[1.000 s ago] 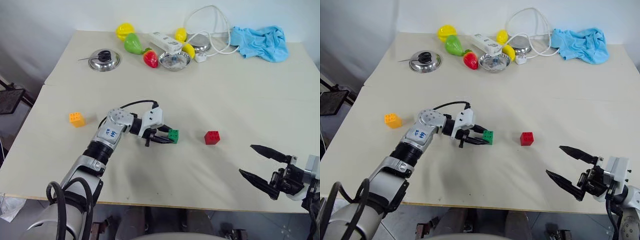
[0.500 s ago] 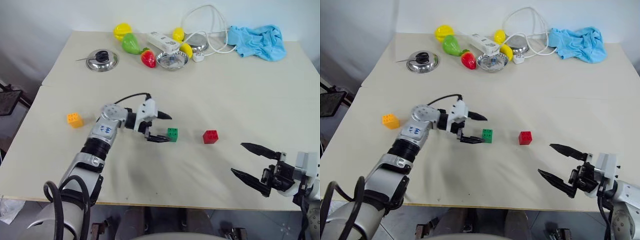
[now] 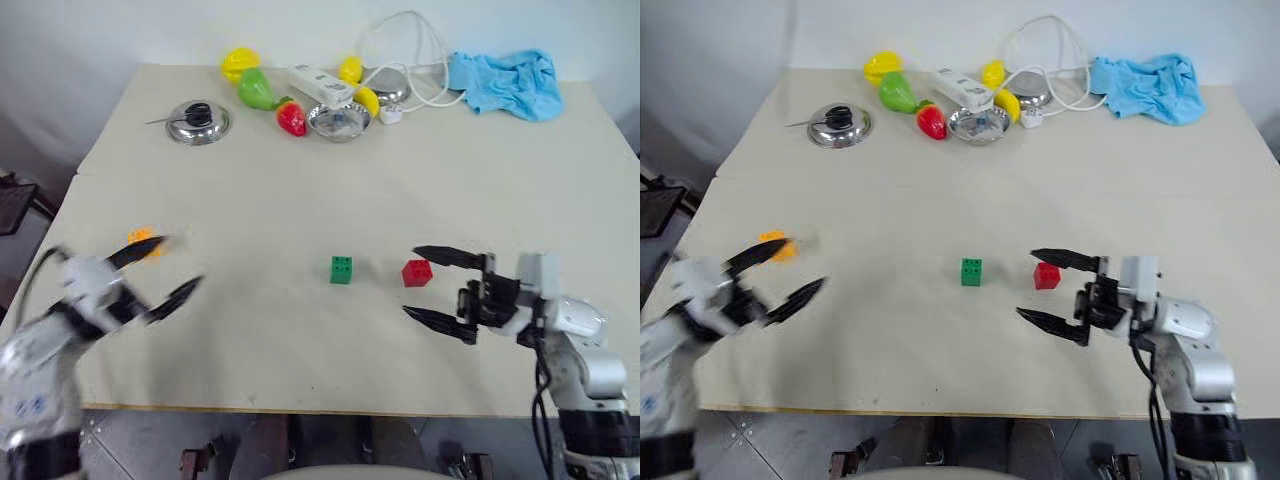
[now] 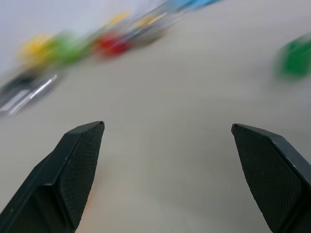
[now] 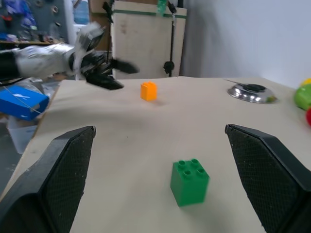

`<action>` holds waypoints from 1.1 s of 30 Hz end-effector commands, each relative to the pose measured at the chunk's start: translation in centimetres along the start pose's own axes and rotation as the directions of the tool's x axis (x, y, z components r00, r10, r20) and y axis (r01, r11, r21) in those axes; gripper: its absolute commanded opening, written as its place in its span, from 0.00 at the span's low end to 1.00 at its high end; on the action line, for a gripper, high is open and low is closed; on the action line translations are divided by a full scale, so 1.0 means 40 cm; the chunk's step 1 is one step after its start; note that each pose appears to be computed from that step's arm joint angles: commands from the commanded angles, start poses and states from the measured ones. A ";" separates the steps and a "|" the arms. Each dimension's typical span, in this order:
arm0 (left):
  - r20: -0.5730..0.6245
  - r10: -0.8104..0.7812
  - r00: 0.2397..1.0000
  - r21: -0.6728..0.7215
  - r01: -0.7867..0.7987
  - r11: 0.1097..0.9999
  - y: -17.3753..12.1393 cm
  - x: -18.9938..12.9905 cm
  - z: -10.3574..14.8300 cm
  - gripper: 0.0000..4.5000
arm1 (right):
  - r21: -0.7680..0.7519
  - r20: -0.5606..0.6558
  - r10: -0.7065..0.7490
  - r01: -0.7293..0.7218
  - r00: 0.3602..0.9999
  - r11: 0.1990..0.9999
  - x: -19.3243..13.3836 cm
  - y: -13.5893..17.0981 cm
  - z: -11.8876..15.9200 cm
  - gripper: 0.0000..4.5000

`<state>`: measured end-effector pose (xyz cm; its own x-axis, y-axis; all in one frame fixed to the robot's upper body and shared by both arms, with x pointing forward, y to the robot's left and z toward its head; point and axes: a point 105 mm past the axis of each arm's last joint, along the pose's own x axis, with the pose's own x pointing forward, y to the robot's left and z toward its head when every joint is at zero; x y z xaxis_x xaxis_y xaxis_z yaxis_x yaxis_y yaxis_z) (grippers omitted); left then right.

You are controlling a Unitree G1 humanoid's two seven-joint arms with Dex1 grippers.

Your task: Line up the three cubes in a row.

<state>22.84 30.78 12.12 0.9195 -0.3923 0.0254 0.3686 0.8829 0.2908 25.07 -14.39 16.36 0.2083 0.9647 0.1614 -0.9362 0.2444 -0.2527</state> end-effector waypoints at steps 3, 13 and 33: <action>-0.040 0.319 0.947 -0.091 -0.321 0.943 0.038 -0.143 -0.034 0.99 | -0.013 0.003 0.079 -0.079 0.997 0.997 0.023 0.006 0.005 1.00; -0.059 0.429 0.901 -0.160 -0.433 0.887 -0.011 -0.066 -0.038 0.99 | -0.003 -0.007 0.107 -0.107 0.994 0.994 0.027 -0.006 0.013 1.00; -0.142 0.544 0.827 -0.236 -0.561 0.793 0.023 0.239 -0.003 0.99 | 0.044 -0.001 0.098 -0.098 0.995 0.994 0.044 0.009 0.026 1.00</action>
<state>31.93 27.76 11.84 0.9834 0.1812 0.0131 -0.1810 0.9833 -0.0188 25.31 -12.89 16.70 0.1307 0.9850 0.1129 -0.9693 0.1508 -0.1942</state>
